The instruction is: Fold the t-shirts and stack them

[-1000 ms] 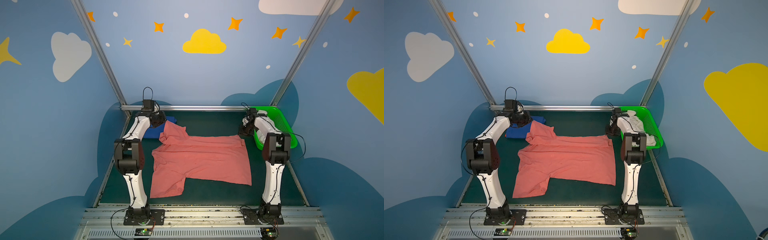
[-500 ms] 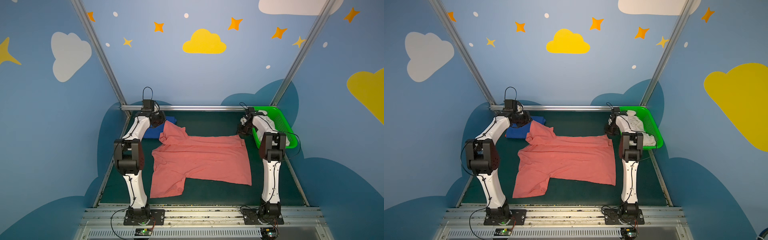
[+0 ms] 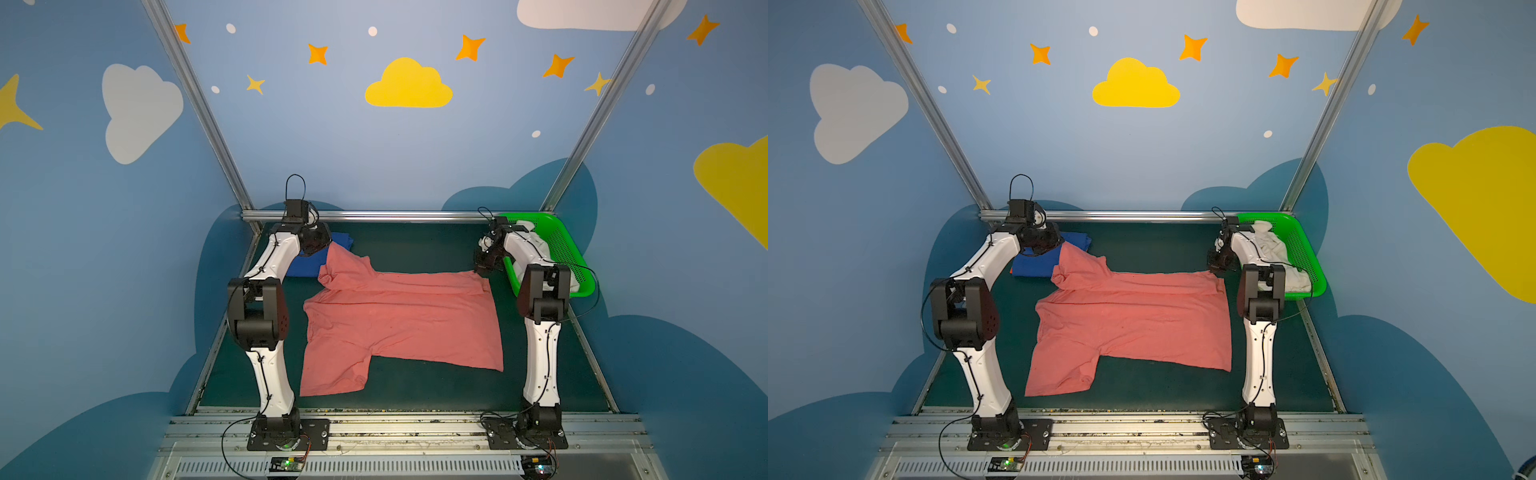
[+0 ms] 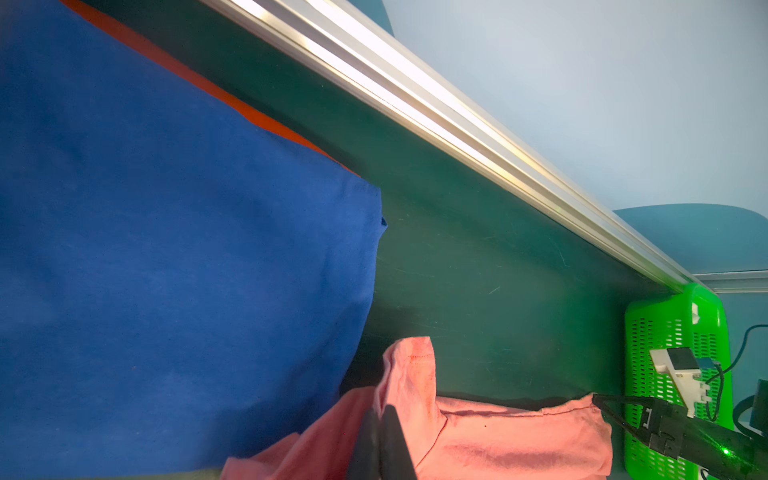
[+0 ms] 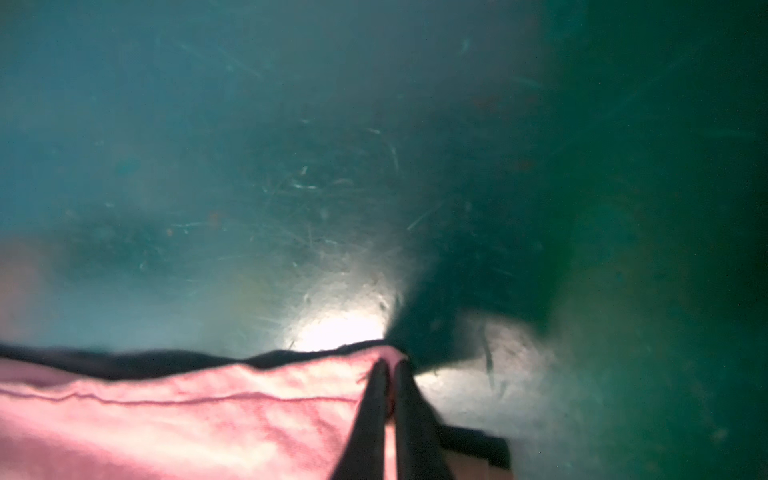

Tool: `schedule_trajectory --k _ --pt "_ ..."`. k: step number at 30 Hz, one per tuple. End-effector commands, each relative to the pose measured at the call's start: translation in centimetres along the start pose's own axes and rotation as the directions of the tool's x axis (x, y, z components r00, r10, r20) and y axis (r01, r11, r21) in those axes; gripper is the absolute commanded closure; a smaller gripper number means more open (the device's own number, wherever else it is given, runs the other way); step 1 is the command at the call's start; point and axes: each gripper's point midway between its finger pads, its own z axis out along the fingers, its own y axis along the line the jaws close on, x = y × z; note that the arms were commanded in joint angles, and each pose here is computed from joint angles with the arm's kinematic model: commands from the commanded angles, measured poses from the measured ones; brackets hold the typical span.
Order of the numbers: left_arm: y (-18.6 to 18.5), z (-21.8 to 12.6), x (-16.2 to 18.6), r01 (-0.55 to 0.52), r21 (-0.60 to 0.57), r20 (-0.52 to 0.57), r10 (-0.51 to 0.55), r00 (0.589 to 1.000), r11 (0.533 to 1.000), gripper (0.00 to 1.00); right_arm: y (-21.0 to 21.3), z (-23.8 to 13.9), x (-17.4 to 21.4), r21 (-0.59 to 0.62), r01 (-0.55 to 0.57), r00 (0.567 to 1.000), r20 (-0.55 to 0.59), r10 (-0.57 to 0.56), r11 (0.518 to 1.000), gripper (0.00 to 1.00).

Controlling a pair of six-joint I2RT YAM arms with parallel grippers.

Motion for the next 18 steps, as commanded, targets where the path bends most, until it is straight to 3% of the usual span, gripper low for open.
schedule_trajectory --k 1,18 --pt "-1.3 -2.2 -1.6 -0.038 0.011 0.047 0.037 0.998 0.999 0.95 0.7 -1.2 -0.5 -0.012 0.012 1.0 0.018 -0.012 1.0 1.0" --pt "-3.1 -5.2 -1.7 -0.112 0.063 0.097 0.106 0.99 0.992 0.95 2.1 -9.3 -1.0 -0.016 0.061 0.971 0.231 -0.056 0.998 1.0"
